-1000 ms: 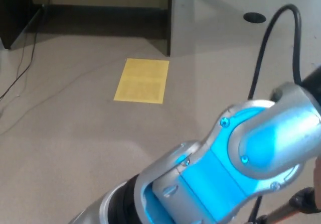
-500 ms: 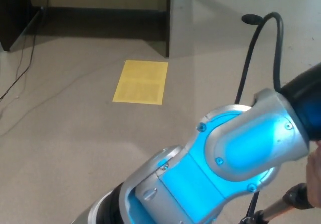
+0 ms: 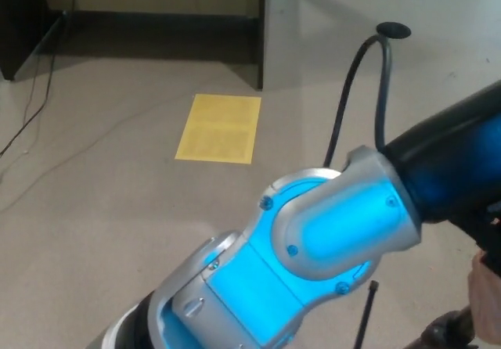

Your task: There is a tripod standing in front of the robot and the robot extends its left arm to grab it. It lifts the tripod and passes it to a person.

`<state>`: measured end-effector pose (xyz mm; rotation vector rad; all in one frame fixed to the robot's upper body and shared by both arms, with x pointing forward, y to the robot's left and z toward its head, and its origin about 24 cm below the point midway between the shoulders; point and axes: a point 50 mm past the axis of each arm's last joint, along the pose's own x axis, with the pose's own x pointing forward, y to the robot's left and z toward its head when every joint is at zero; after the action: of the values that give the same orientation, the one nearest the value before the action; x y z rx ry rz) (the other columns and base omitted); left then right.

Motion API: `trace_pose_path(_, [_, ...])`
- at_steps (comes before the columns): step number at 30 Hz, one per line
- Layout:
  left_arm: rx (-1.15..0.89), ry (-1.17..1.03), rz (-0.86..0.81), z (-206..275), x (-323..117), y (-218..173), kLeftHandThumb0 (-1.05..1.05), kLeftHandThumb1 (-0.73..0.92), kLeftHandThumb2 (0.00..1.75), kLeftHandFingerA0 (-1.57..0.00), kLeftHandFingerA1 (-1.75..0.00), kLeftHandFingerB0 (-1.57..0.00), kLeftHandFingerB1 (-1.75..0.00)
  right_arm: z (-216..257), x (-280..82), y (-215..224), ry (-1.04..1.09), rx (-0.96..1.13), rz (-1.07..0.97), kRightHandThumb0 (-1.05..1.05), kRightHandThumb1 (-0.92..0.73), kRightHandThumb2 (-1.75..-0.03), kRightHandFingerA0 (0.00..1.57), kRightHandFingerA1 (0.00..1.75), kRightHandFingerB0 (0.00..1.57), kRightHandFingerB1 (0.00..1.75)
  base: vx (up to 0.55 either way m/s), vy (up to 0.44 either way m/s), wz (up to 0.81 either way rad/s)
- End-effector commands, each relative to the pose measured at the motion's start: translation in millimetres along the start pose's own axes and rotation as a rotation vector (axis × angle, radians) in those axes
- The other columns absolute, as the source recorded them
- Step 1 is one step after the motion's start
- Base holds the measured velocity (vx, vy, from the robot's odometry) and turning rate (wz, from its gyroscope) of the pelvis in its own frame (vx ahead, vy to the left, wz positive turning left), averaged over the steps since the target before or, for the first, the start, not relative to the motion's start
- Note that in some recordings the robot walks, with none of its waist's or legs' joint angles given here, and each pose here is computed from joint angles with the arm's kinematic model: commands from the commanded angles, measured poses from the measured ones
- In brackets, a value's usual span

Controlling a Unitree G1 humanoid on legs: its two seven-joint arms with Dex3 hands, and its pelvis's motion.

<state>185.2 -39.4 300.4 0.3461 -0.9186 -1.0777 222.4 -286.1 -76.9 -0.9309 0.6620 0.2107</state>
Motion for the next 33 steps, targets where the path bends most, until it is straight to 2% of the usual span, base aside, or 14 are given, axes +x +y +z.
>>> trace_pose_path(1, [-0.024,0.093,-0.012,-5,-5,5,-0.98,0.51,0.62,0.0,-0.05,0.0,0.0,-3,-1,3,0.011,0.074,0.029,-0.41,-0.7,-0.61,0.72,0.42,0.49,0.36,0.0,0.0,0.0])
trace_pose_path(2, [-0.034,0.089,-0.003,-5,-6,5,-0.84,0.44,0.9,0.0,0.0,0.0,0.0,-5,-1,3,0.022,0.065,0.035,-0.38,-0.71,-0.62,0.72,0.43,0.53,0.37,0.0,0.0,0.0])
trace_pose_path(4, [-0.055,0.094,0.011,-8,-8,7,-0.85,0.45,0.9,0.0,0.0,0.0,0.0,-2,0,2,0.025,0.047,0.046,-0.36,-0.72,-0.62,0.68,0.42,0.52,0.37,0.0,0.0,0.0])
trace_pose_path(6, [-0.081,0.101,0.046,-11,-17,11,-0.84,0.48,0.86,0.0,-0.01,0.0,0.0,-3,-3,5,-0.003,-0.006,0.049,-0.45,-0.59,-0.85,0.65,0.58,0.48,0.51,0.0,0.0,0.0])
trace_pose_path(7, [-0.086,0.103,0.056,-12,-19,13,-0.83,0.48,0.85,0.0,-0.01,0.0,0.0,-2,-2,5,-0.014,-0.016,0.048,-0.39,-0.72,-0.62,0.73,0.45,0.53,0.38,0.0,0.0,0.0])
trace_pose_path(8, [-0.083,0.107,0.06,-13,-22,15,-0.83,0.48,0.85,0.0,-0.01,0.0,0.0,0,-2,5,-0.02,-0.017,0.048,-0.39,-0.72,-0.62,0.73,0.45,0.53,0.38,0.0,0.0,0.0])
trace_pose_path(9, [-0.082,0.114,0.074,-15,-25,18,-0.79,0.49,0.56,0.0,0.0,0.0,0.0,0,-1,3,-0.021,-0.017,0.049,-0.39,-0.72,-0.62,0.73,0.44,0.54,0.38,0.0,0.0,0.0])
trace_pose_path(11, [-0.048,0.159,0.121,-19,-39,25,-0.8,0.46,0.83,0.0,0.0,0.0,-0.01,1,1,2,0.005,0.023,0.066,-0.4,-0.72,-0.62,0.66,0.42,0.51,0.37,0.0,0.0,0.0])
trace_pose_path(12, [-0.046,0.171,0.126,-21,-43,27,-0.78,0.5,0.56,0.0,0.0,0.0,0.0,1,0,3,0.002,0.029,0.064,-0.38,-0.7,-0.62,0.67,0.42,0.51,0.37,0.0,0.0,0.0])
trace_pose_path(14, [-0.05,0.202,0.16,-27,-58,33,-0.76,0.49,0.56,0.0,0.0,0.0,0.0,0,-1,5,-0.002,0.048,0.07,-0.38,-0.7,-0.62,0.67,0.42,0.49,0.37,0.0,0.0,0.0])
trace_pose_path(16, [-0.059,0.278,0.237,-38,-89,39,-0.78,0.46,0.82,0.0,0.0,0.0,0.0,-3,-5,11,-0.018,0.038,0.087,-0.38,-0.71,-0.61,0.7,0.45,0.5,0.37,0.0,0.0,0.0])
trace_pose_path(17, [-0.041,0.323,0.303,-43,-108,44,-0.75,0.44,0.58,0.0,-0.05,0.0,0.0,-3,-4,10,-0.013,0.03,0.088,-0.4,-0.71,-0.61,0.68,0.44,0.5,0.38,0.0,0.0,0.0])
trace_pose_path(20, [-0.014,0.408,0.424,-56,-148,61,-0.69,0.42,0.77,0.0,-0.09,0.0,0.0,0,-1,6,-0.008,0.031,0.08,-0.39,-0.7,-0.61,0.66,0.43,0.51,0.37,0.0,0.0,0.0])
trace_pose_path(33, [0.038,0.968,0.751,-90,-338,34,-0.56,0.35,0.68,0.0,-0.18,0.0,0.0,-9,-5,18,0.031,0.022,0.119,-0.38,-0.7,-0.61,0.65,0.42,0.48,0.36,0.0,0.0,0.0])
